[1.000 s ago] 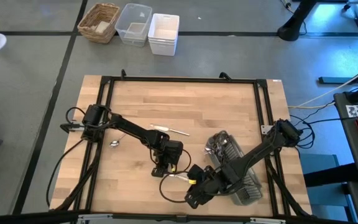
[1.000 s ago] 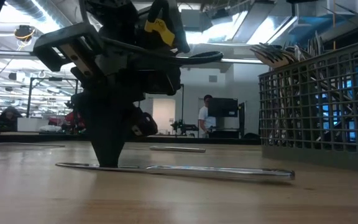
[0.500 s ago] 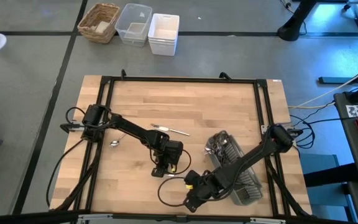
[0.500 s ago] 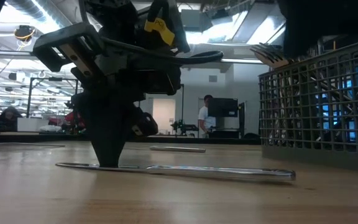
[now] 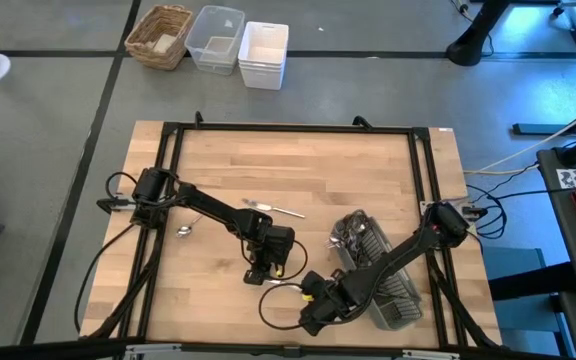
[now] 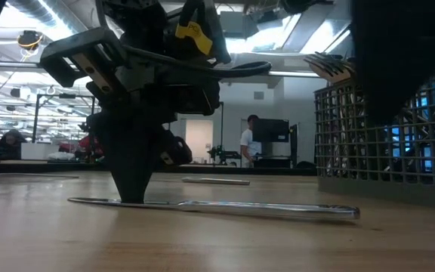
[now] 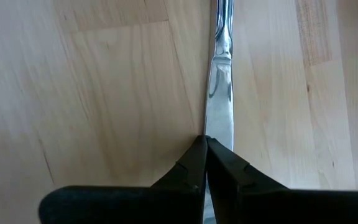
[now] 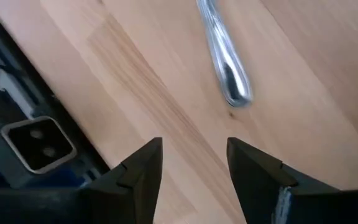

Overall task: Sort silverware
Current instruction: Put the silver table knife into the gray silverware basket, then put the silver table knife into the gray dishwasher cutlery basket

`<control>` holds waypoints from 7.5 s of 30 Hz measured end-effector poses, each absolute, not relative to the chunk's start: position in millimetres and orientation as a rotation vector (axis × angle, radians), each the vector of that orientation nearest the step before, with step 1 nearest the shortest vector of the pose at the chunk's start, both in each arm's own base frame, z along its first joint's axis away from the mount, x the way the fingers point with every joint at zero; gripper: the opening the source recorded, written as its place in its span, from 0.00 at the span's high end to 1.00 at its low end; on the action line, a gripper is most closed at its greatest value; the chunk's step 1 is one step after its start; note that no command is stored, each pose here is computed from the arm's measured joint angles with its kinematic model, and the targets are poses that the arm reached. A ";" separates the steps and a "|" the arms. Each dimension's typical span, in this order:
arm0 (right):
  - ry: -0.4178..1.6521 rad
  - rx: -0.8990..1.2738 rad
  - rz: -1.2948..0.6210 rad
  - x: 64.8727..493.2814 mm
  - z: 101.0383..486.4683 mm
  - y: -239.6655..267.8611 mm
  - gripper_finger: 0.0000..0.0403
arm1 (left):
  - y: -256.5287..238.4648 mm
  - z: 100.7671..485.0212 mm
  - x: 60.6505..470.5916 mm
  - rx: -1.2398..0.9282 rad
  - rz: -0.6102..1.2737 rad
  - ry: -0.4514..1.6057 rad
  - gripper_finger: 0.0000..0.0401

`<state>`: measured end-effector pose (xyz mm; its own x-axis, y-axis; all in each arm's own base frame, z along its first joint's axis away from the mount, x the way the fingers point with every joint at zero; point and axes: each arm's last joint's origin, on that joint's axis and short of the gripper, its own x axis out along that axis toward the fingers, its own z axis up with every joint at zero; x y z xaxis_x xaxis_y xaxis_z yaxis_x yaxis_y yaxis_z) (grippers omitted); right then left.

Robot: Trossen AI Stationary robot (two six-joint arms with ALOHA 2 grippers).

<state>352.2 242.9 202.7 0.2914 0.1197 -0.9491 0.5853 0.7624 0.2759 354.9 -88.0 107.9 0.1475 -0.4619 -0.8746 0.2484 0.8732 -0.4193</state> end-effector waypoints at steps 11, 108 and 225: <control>1.143 0.516 -0.411 367.2 174.4 239.4 0.55 | -88.0 108.2 355.2 -0.186 -0.520 1.323 0.99; 1.249 0.468 -0.322 379.1 135.3 215.2 0.96 | -82.7 144.2 355.9 -0.082 -0.504 1.178 0.99; 0.681 -0.034 -0.161 206.6 487.7 161.3 0.95 | -86.9 389.5 364.6 0.063 -0.187 -0.668 0.61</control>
<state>206.6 161.3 487.7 0.7652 -0.1596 -0.6237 0.1371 0.9870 -0.0844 364.6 -86.9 389.5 0.7688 -0.1926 0.6098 0.1519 0.9813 0.1184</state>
